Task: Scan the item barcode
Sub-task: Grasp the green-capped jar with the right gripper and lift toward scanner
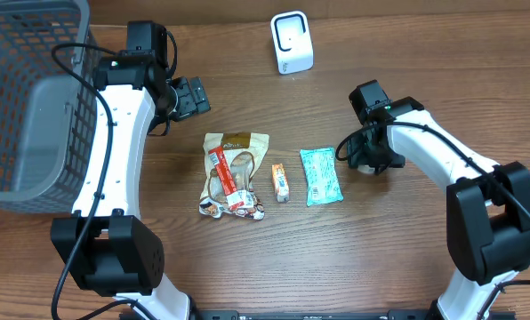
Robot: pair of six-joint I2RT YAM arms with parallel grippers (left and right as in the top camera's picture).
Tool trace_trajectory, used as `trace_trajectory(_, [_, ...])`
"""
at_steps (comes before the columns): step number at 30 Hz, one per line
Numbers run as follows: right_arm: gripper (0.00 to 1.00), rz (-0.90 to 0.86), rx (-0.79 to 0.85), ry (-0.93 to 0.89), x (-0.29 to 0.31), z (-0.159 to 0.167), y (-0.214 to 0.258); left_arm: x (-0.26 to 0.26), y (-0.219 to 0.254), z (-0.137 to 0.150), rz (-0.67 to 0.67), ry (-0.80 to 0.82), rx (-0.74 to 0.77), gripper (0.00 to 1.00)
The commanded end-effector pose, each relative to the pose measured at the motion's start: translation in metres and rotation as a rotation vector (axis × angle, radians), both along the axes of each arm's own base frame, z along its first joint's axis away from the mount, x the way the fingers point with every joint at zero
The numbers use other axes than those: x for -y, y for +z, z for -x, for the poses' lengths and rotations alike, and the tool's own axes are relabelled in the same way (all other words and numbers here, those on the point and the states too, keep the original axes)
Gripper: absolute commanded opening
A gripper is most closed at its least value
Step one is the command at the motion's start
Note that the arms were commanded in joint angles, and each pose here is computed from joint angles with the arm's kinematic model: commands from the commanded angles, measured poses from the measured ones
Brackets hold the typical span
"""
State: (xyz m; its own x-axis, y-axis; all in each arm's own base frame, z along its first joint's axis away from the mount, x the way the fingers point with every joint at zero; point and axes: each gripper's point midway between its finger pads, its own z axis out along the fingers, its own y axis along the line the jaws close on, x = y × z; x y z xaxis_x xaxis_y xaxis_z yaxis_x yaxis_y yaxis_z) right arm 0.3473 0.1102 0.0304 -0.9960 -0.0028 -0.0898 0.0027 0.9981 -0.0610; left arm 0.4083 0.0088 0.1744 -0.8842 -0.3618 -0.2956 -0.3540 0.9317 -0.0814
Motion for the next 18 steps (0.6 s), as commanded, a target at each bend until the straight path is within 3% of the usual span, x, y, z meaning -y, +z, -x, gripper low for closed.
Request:
trace_trajectory(1, [0.58,-0.020,0.076,0.039,-0.010,-0.024,0.031,-0.002,0.010,-0.002,-0.010,-0.017,0.028,1.00])
trace_trajectory(4, [0.53,-0.034,0.121,0.052,-0.014,-0.038,0.062,-0.002,0.010,-0.002,-0.010,-0.017,0.028,1.00])
trace_trajectory(11, [0.52,-0.117,0.337,0.091,-0.035,-0.075,0.181,-0.002,0.010,-0.002,-0.010,-0.017,0.028,1.00])
trace_trajectory(16, [0.48,-0.267,0.515,0.146,-0.055,-0.080,0.280,-0.001,0.010,-0.002,-0.010,-0.019,0.028,1.00])
trace_trajectory(18, [0.41,-0.294,0.592,0.158,-0.056,-0.080,0.313,-0.001,0.010,-0.002,-0.010,-0.019,0.028,1.00])
